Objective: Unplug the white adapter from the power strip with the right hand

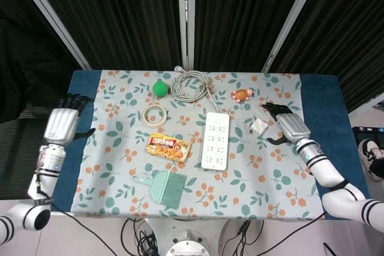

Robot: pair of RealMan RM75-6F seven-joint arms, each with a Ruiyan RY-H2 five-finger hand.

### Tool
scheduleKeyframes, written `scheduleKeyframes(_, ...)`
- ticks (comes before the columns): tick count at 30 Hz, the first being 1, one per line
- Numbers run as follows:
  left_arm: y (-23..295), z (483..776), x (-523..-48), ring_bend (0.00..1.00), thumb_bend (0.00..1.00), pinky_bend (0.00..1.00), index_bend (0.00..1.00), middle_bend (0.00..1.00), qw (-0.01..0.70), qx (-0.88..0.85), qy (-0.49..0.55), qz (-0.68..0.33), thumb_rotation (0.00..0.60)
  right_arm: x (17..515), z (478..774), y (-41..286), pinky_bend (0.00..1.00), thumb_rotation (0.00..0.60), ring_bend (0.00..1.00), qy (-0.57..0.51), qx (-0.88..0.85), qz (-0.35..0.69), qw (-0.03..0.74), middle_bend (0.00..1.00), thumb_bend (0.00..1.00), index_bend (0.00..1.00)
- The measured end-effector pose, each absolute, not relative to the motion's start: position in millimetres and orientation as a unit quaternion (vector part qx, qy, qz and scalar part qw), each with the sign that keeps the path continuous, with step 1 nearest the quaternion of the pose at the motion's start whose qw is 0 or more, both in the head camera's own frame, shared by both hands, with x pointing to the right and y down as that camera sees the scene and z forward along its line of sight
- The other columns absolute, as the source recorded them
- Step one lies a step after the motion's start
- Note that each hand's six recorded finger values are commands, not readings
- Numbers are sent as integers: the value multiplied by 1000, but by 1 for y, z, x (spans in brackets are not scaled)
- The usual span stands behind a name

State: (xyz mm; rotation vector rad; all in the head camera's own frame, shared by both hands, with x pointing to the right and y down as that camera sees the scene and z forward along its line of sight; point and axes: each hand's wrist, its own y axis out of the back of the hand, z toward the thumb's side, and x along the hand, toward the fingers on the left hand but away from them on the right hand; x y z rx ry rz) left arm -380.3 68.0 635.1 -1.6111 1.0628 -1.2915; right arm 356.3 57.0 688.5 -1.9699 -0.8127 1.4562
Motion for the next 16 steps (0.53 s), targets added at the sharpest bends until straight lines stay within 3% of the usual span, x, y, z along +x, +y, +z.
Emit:
scheduleKeyframes(4, 94, 614, -423, 117, 151, 102, 220, 201, 400, -596, 432, -546, 600, 379, 655, 73, 0, 600, 0, -345, -698, 540, 320, 136, 211, 0)
scheduleKeyframes(8, 130, 596, -448, 117, 152, 88, 220, 201, 390, -570, 444, -571, 600, 413, 616, 110, 0, 600, 0, -398, -657, 546, 334, 130, 209, 0)
scheduleKeyframes(16, 181, 574, -448, 117, 152, 86, 220, 201, 384, -558, 440, -590, 600, 450, 570, 189, 0, 600, 0, -445, -611, 558, 343, 130, 210, 0)
